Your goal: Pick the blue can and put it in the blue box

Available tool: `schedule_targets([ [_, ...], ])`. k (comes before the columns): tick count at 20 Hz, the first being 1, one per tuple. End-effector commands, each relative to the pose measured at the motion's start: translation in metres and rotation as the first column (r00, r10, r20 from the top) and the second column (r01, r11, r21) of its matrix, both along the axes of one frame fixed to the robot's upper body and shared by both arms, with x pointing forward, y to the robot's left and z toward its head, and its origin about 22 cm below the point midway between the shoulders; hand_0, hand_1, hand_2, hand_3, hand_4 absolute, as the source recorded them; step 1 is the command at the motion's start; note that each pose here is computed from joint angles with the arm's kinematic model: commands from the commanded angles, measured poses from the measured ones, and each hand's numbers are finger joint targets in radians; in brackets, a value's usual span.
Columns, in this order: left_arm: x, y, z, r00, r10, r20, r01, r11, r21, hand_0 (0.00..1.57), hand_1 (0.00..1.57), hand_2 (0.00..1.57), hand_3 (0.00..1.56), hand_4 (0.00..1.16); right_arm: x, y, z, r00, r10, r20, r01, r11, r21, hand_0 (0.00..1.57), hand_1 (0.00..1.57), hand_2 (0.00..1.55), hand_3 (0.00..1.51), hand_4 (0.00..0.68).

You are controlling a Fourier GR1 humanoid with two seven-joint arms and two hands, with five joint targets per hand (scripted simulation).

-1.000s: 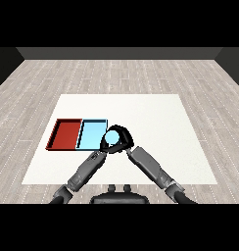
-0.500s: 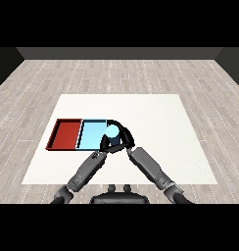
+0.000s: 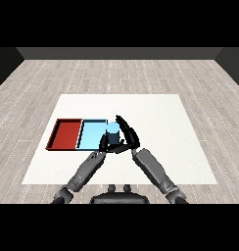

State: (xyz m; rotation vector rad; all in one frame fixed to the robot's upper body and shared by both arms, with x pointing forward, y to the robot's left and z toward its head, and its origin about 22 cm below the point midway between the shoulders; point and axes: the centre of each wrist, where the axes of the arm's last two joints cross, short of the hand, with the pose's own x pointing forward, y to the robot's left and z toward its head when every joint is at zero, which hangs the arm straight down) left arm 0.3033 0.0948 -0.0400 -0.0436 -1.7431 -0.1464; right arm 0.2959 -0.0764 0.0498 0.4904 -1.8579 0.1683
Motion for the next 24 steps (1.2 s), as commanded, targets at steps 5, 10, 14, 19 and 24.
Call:
schedule_targets([
  [5, 0.0040, 0.013, -0.004, 0.999, 0.032, 0.010, -0.032, 0.999, 0.034, 1.57, 1.57, 1.57, 1.50, 1.13, -0.016, -0.032, 0.011, 0.9981, -0.059, 0.013, 0.059, 0.9975, 0.038, 0.00, 0.00, 0.00, 0.00, 0.000],
  [10, 0.0144, 0.029, 0.001, 0.999, 0.030, 0.013, -0.031, 0.997, 0.076, 1.57, 1.57, 1.57, 1.49, 1.13, -0.037, -0.073, 0.021, 0.9899, -0.131, 0.054, 0.125, 0.9876, 0.095, 0.00, 0.00, 0.00, 0.00, 0.000],
  [14, 0.0128, 0.047, -0.011, 0.996, 0.088, 0.008, -0.088, 0.991, 0.103, 1.57, 1.57, 1.57, 1.49, 1.12, -0.029, -0.113, 0.019, 0.9803, -0.191, 0.051, 0.180, 0.9705, 0.160, 0.00, 0.00, 0.00, 0.00, 0.000],
  [19, 0.0219, 0.064, -0.002, 0.991, 0.132, -0.028, -0.126, 0.979, 0.161, 1.57, 1.57, 1.57, 1.50, 1.13, -0.053, -0.151, 0.027, 0.9496, -0.301, 0.087, 0.285, 0.9456, 0.157, 0.00, 0.00, 0.00, 0.00, 0.000],
  [24, 0.0625, 0.127, 0.011, 0.940, 0.318, -0.123, -0.288, 0.934, 0.212, 1.57, 1.57, 1.57, 1.50, 1.12, -0.052, -0.153, 0.032, 0.9444, -0.324, 0.053, 0.314, 0.9380, 0.147, 0.00, 0.00, 0.00, 0.00, 0.000],
])
